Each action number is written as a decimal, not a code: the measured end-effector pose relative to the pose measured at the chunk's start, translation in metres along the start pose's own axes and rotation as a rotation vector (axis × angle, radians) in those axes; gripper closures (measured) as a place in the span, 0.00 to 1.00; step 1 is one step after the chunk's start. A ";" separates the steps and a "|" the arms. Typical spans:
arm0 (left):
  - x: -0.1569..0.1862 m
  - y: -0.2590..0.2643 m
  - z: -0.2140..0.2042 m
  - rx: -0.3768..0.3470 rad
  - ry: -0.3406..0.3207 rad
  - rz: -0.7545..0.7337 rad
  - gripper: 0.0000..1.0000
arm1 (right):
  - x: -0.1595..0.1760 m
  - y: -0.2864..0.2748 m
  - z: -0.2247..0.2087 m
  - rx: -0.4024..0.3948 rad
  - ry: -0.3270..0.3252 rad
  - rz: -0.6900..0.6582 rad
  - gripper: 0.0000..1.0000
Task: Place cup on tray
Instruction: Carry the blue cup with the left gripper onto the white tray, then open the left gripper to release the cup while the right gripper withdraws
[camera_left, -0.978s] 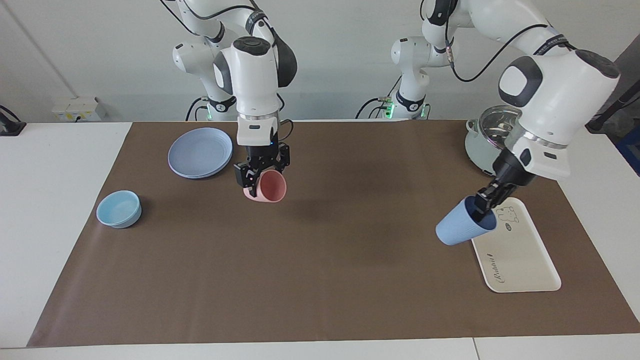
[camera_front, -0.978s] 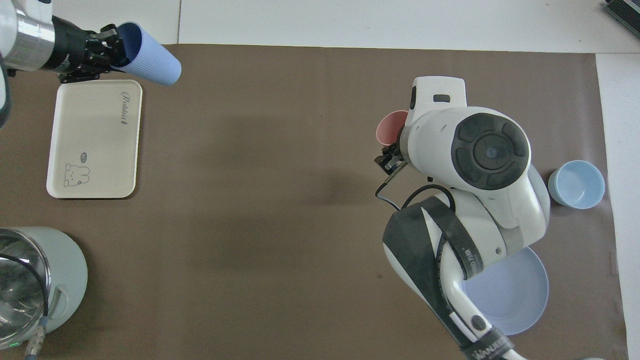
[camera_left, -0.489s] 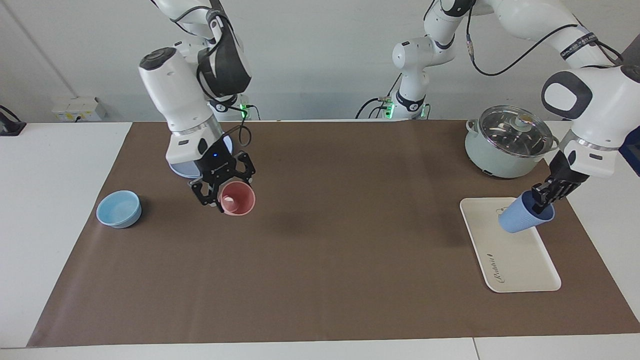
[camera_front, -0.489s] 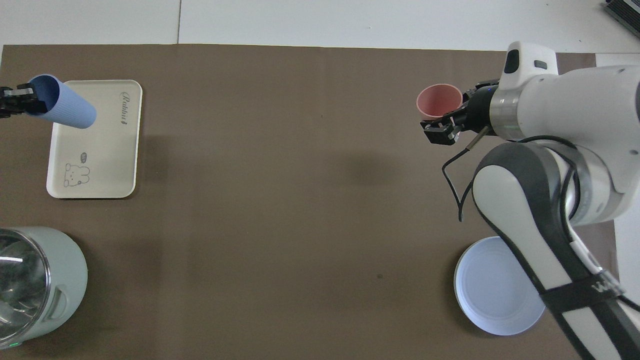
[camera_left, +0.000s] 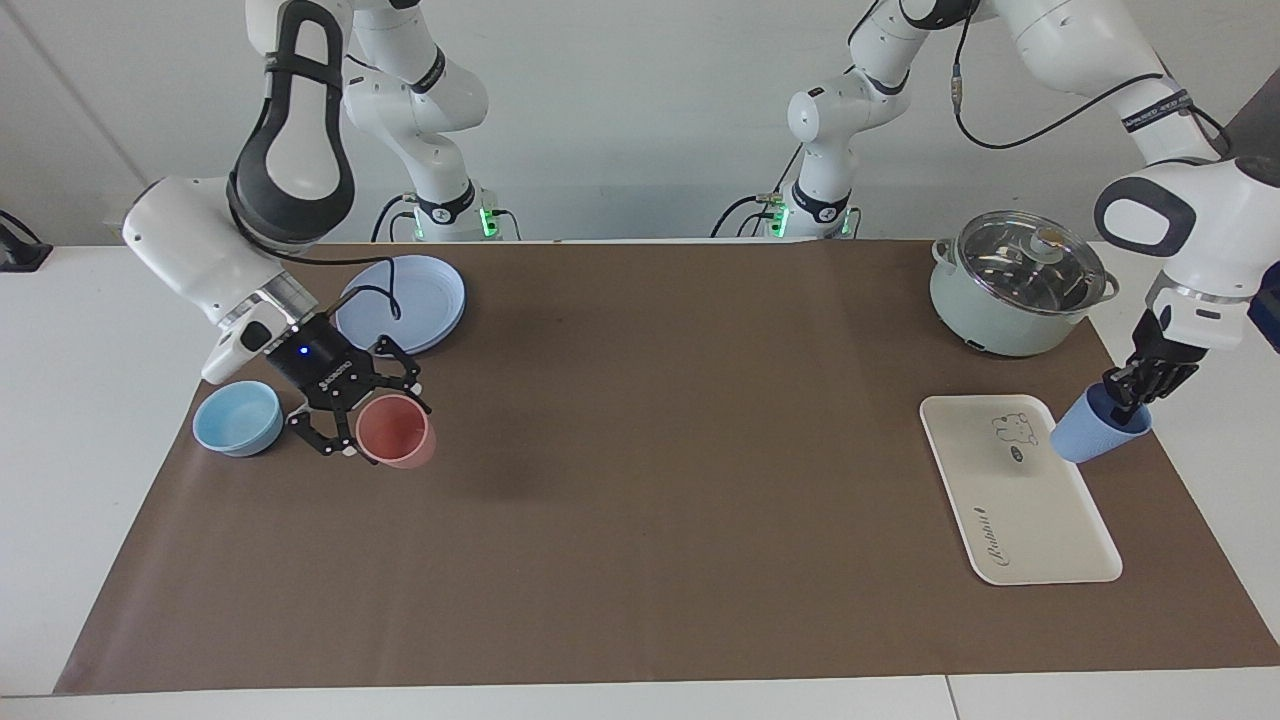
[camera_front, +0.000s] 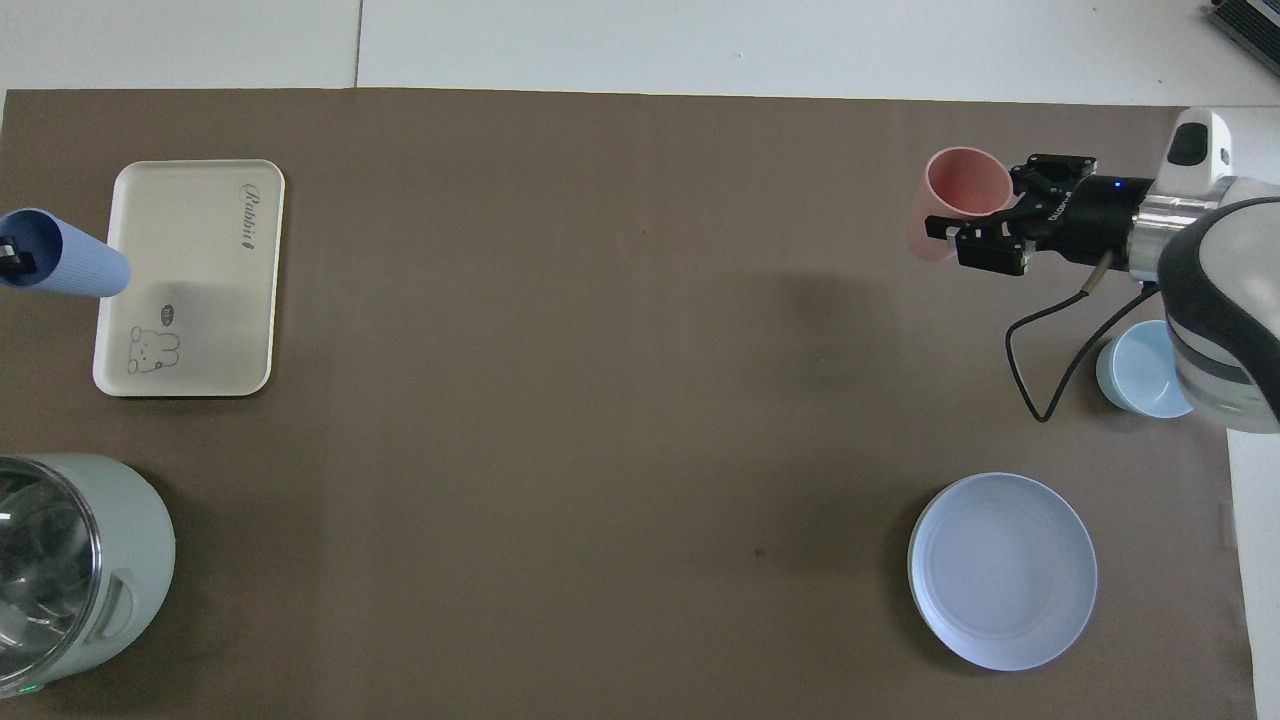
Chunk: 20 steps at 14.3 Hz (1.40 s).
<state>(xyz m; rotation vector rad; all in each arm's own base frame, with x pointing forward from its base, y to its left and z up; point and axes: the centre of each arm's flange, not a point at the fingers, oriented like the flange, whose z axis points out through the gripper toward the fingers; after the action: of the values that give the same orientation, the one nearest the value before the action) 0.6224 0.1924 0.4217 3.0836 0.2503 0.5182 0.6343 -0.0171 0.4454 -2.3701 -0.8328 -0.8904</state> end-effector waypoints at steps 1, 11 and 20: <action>-0.004 0.001 0.016 0.001 0.007 0.001 0.93 | -0.009 0.007 0.000 0.002 0.023 0.008 0.17; 0.022 0.052 0.020 -0.031 0.025 0.073 0.34 | -0.080 0.045 0.009 0.007 0.176 -0.037 0.17; 0.062 0.122 -0.085 -0.031 -0.233 0.170 0.00 | -0.159 0.061 0.045 0.014 0.196 -0.227 0.17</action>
<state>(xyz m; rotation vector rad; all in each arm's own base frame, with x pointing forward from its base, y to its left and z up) 0.6719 0.0795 0.5261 3.1122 -0.0219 0.1581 0.5984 -0.0919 0.2896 -2.1619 -1.0362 -1.1819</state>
